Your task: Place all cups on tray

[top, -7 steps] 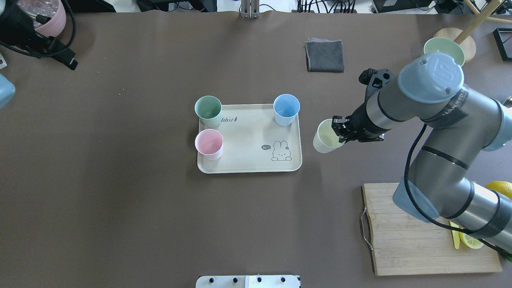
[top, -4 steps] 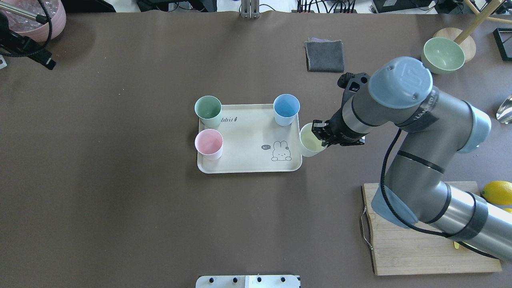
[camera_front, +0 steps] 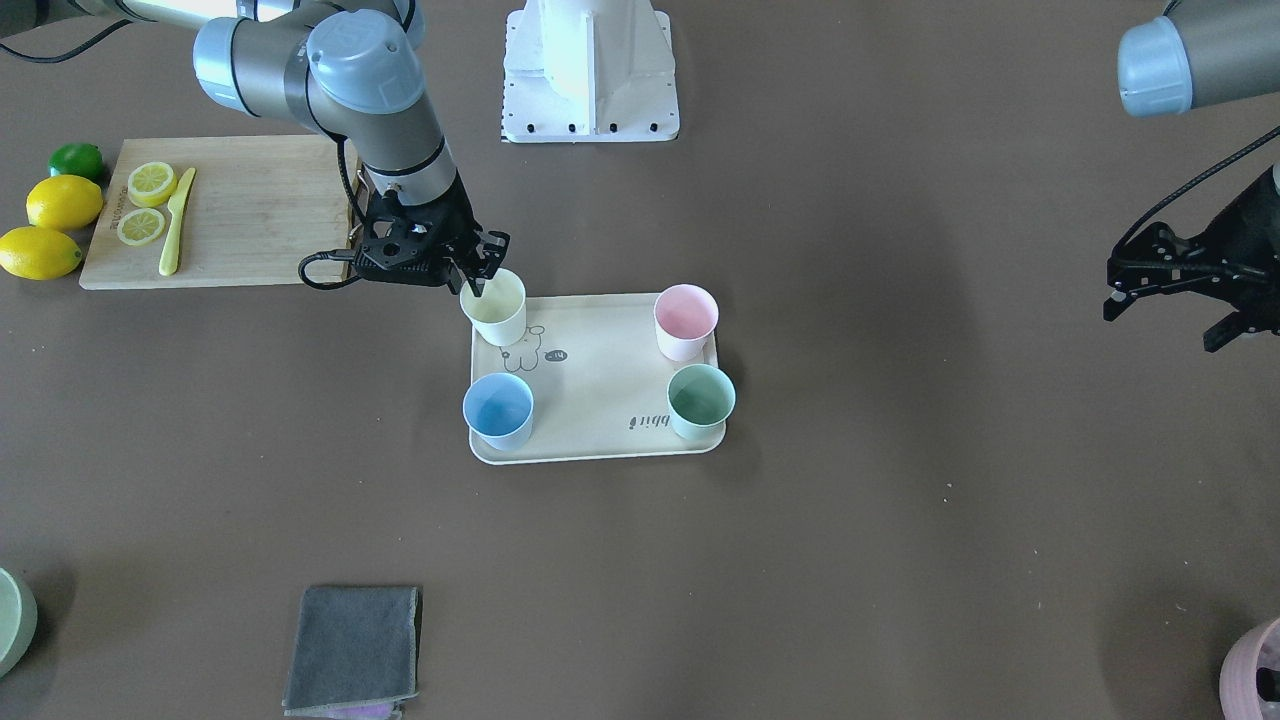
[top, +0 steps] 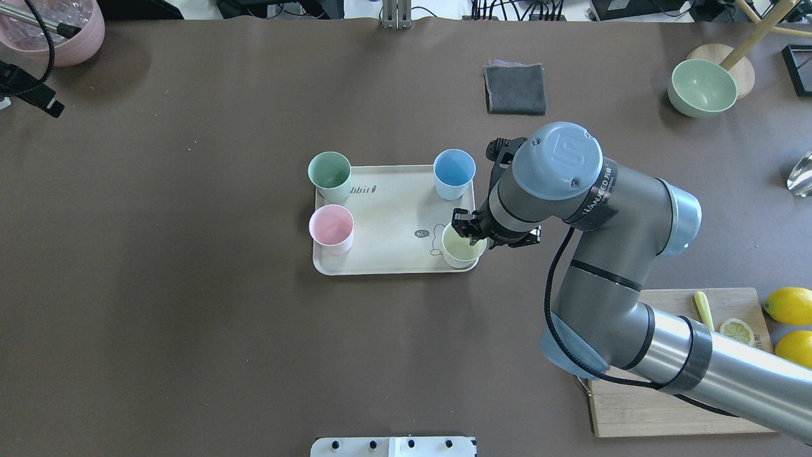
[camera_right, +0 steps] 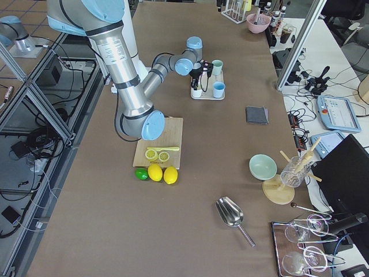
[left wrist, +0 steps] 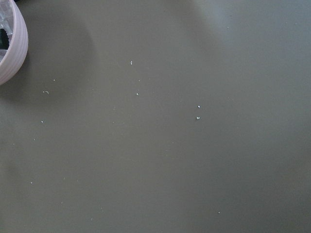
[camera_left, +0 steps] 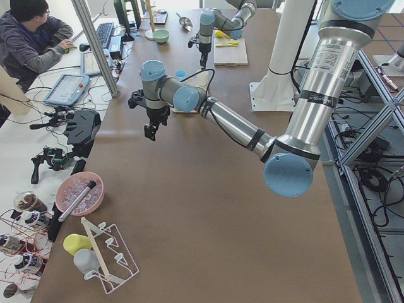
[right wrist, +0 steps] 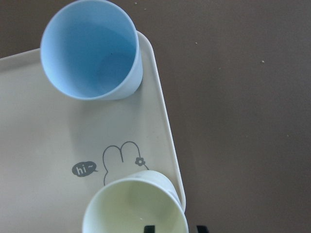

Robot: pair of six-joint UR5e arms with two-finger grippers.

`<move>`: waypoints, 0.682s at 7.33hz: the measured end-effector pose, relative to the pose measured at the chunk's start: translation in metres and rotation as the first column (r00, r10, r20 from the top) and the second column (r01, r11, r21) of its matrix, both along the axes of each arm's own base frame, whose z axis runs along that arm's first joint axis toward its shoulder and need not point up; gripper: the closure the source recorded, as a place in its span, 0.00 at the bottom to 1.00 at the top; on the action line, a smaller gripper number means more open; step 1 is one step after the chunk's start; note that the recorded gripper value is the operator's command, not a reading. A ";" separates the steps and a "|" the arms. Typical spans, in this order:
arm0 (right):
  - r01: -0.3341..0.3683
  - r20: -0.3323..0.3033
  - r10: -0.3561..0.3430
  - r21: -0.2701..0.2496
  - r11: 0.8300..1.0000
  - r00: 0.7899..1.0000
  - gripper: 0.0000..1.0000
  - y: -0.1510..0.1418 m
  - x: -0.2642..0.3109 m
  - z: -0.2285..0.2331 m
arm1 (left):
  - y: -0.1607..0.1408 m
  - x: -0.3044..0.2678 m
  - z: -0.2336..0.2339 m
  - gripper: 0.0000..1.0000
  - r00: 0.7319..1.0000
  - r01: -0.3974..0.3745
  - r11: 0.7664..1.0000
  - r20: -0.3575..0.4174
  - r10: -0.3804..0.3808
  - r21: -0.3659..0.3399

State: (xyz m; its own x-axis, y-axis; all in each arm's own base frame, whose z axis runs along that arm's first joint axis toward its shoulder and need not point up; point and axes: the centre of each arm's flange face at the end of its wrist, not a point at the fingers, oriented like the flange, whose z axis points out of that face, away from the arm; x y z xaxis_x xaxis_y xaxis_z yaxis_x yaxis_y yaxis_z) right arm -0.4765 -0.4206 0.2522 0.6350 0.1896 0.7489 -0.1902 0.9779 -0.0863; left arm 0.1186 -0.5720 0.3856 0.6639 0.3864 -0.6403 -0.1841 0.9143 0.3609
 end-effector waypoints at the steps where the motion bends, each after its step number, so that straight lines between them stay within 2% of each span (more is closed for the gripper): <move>1: -0.013 0.000 0.013 0.010 1.000 1.000 0.00 -0.002 0.003 -0.002 | 0.000 0.000 0.000 0.02 1.000 0.000 1.000 0.000 0.000 0.000; 3: -0.048 0.017 0.048 0.018 0.999 0.999 0.00 -0.018 0.032 -0.011 | 0.001 -0.008 0.004 0.02 1.000 0.010 1.000 0.003 -0.009 -0.005; 5: -0.053 -0.003 0.053 0.014 0.998 0.999 0.00 -0.053 0.096 -0.009 | 0.006 -0.048 0.037 0.02 0.999 0.014 1.000 0.033 -0.014 -0.002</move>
